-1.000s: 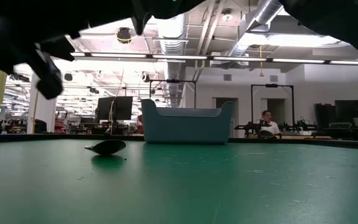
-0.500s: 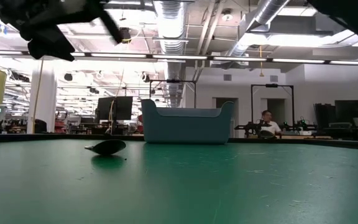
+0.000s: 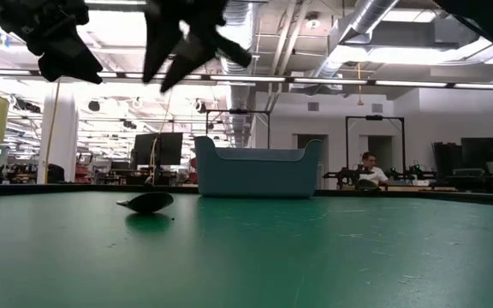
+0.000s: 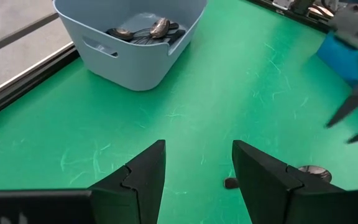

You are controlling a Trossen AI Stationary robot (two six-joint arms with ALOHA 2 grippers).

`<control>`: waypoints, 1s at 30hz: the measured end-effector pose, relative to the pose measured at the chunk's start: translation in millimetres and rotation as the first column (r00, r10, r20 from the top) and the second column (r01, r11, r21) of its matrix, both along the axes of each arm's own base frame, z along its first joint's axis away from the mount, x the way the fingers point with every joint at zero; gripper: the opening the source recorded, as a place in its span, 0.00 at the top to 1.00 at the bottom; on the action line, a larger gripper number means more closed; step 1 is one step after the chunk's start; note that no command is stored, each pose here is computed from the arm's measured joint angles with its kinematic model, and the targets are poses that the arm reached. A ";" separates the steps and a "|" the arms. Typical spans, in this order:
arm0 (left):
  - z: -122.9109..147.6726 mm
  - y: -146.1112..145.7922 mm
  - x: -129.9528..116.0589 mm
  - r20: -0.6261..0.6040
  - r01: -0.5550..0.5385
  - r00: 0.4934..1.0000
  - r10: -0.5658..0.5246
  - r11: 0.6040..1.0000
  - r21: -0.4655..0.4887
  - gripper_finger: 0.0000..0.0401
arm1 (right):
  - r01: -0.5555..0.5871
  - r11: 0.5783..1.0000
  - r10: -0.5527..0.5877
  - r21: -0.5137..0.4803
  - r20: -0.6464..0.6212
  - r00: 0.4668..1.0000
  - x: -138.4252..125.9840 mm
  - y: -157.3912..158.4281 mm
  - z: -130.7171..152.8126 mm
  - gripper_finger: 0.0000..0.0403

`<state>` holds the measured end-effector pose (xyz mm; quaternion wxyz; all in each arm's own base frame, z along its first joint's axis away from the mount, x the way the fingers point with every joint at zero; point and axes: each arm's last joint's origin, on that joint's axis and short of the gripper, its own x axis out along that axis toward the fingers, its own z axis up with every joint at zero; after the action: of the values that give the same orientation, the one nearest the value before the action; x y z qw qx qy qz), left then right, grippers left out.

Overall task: Sort silverware by color (type)
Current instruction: Put the black spoon into the light blue bin

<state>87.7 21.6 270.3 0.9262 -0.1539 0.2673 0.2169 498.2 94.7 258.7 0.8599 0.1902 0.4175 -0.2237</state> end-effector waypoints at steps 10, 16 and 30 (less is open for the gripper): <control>0.1 0.7 -0.3 -0.007 -0.015 1.000 0.015 1.000 0.024 0.58 | 0.067 0.996 -0.062 0.062 -0.075 0.995 14.8 -3.3 -48.0 0.63; 0.1 1.0 -0.4 -0.008 -0.023 1.000 0.023 0.999 0.030 0.58 | 0.079 0.994 -0.075 0.076 -0.051 0.996 18.2 -8.8 -52.0 0.46; 0.2 1.3 -0.5 -0.008 -0.033 0.999 0.033 0.999 0.035 0.58 | 0.060 0.990 -0.056 0.131 -0.034 0.998 31.5 11.7 -93.0 0.45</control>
<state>87.2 22.9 270.4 0.9238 -0.1411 0.2650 0.2376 529.7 106.4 165.8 0.8321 0.2553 0.4386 -0.2237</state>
